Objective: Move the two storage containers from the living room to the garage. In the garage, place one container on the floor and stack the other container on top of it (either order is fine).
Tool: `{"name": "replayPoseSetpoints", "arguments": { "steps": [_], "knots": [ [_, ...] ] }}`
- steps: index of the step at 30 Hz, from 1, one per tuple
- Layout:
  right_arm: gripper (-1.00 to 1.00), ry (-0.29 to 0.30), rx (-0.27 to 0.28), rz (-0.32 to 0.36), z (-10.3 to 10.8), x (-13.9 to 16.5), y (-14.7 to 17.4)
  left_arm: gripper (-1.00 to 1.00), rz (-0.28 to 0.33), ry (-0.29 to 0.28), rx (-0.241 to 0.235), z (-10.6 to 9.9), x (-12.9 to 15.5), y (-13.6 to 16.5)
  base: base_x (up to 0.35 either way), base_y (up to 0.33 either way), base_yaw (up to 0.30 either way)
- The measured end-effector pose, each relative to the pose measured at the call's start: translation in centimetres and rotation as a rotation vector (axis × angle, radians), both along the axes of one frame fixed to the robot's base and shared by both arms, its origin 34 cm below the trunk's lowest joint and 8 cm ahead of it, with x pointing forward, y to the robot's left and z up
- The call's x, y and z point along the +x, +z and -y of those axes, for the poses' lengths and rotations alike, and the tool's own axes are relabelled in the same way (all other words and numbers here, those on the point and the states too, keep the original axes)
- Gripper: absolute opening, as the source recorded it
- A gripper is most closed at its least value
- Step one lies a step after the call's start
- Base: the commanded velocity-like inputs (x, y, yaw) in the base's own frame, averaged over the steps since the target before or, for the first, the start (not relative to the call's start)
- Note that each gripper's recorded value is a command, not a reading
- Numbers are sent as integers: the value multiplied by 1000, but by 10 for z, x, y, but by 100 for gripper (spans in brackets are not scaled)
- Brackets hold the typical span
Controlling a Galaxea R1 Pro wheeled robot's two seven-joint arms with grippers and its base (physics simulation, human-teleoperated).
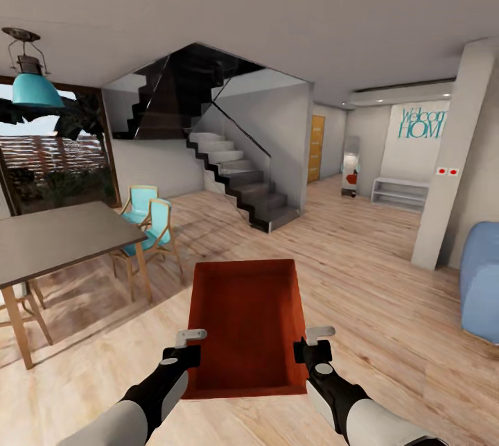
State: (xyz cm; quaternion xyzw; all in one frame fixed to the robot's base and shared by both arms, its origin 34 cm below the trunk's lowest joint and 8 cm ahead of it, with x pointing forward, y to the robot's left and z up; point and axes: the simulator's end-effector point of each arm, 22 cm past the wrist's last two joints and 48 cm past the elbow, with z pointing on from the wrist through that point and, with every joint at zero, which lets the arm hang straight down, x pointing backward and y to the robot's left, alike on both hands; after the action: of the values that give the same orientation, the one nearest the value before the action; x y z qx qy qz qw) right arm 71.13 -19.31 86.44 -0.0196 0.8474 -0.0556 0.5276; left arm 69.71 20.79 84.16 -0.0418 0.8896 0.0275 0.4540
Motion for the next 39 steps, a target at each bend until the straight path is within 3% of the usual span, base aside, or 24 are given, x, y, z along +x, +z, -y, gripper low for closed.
{"name": "replayPoseSetpoints", "arguments": {
  "steps": [39],
  "knots": [
    [-100, 1, -2, -1, 0, 0, 0, -100, 0, 1, -2, 0, 0, -1, 319, 0, -284]
  ]
}}
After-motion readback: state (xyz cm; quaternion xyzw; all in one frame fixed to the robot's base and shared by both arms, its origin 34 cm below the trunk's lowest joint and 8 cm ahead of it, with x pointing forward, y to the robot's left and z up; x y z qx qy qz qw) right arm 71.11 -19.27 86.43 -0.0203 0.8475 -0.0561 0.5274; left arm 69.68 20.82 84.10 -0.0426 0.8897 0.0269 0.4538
